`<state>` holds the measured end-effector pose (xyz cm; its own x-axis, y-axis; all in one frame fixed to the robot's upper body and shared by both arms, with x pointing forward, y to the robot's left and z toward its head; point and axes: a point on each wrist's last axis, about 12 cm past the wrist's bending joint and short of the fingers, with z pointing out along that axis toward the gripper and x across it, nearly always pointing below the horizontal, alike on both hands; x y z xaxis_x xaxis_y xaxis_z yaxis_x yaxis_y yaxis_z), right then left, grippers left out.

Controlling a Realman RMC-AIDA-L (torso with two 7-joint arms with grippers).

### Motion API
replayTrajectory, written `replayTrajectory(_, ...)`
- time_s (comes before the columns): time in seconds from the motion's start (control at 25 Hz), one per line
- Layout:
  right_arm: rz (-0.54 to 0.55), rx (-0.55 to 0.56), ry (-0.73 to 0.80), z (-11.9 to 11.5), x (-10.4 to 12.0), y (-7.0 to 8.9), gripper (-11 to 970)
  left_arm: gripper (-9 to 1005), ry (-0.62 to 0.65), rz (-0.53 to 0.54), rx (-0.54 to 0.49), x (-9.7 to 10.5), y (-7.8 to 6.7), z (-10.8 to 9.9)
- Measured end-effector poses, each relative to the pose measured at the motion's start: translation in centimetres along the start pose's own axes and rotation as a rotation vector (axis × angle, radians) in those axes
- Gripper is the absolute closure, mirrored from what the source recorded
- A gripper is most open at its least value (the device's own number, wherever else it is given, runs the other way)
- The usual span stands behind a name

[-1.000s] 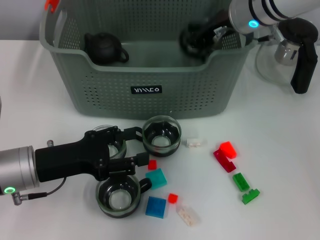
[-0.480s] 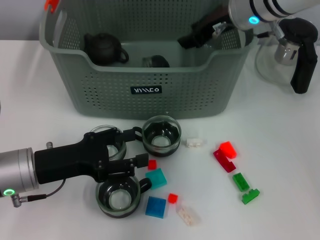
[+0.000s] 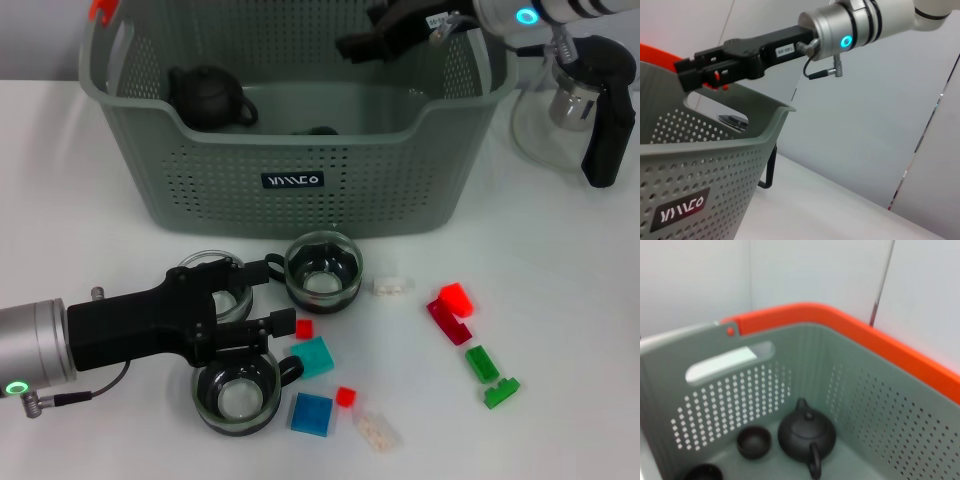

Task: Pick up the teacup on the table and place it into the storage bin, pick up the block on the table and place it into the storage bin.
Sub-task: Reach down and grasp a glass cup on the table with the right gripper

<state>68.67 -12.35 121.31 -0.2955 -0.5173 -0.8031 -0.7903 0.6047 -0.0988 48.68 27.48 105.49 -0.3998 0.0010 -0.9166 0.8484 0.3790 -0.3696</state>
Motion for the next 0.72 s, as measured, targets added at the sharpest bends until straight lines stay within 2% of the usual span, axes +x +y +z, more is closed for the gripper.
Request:
replayTrajectory(0.24,0.0,-0.037,-0.08,-1.4,0.5,0.1,358,167,0.0,0.0,0.0,0.0,0.0,0.0)
replayTrajectory(0.48,-0.024,-0.143,-0.165,-3.9,1.1,1.0,354,167,0.001,0.001,-0.001,0.0,0.0,-0.1)
replayTrajectory(0.72,-0.124,-0.267,-0.096,-6.3,2.2,2.1,350,166,0.003,0.004,-0.003,-0.1,0.0,-0.4)
